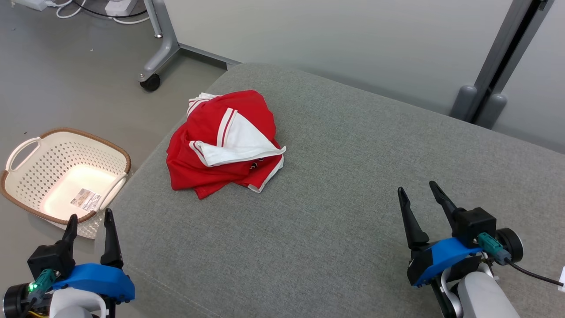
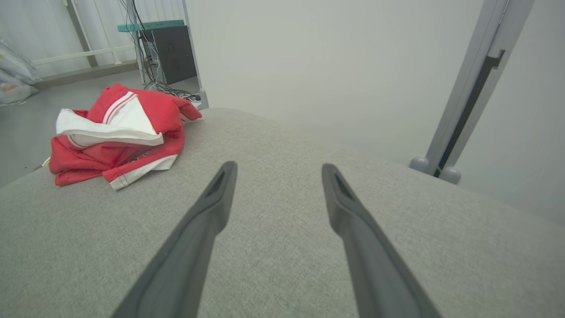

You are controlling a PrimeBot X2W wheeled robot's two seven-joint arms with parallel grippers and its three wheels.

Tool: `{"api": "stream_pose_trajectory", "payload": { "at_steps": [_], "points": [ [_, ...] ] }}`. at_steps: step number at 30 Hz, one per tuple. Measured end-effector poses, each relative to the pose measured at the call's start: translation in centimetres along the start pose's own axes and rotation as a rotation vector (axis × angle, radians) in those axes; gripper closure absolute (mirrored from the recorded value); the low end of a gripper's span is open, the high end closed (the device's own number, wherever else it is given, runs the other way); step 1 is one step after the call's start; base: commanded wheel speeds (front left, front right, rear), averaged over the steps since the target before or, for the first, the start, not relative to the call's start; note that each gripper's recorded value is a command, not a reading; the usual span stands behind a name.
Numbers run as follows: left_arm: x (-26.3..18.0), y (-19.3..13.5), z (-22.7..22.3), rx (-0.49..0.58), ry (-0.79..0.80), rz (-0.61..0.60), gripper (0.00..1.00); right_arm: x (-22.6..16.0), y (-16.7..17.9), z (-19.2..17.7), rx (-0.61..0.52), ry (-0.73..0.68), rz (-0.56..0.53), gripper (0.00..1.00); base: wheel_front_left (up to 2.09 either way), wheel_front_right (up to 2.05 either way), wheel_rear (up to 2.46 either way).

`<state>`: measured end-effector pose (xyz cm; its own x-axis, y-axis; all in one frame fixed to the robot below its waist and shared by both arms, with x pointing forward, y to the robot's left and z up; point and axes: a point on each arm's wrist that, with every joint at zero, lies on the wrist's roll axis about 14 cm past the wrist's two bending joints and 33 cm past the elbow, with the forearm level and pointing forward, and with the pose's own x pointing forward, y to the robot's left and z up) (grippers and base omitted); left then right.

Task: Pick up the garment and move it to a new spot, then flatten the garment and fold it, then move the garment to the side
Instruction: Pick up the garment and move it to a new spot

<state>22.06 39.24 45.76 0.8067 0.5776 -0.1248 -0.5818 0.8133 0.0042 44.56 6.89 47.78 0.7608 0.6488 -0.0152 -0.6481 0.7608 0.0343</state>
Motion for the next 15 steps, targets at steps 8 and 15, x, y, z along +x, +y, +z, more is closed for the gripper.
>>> {"api": "stream_pose_trajectory", "payload": {
  "at_steps": [8,15],
  "points": [
    [0.5,-0.4,-0.3,-0.002,0.014,0.002,0.00,0.1,-0.6,-0.7,0.010,0.010,-0.011,0.00,0.00,0.00,0.00],
    [3.7,-3.5,0.3,-0.002,0.016,-0.065,0.00,0.2,-2.7,-1.4,-0.001,0.011,-0.049,0.00,0.00,0.00,0.00]
  ]
}}
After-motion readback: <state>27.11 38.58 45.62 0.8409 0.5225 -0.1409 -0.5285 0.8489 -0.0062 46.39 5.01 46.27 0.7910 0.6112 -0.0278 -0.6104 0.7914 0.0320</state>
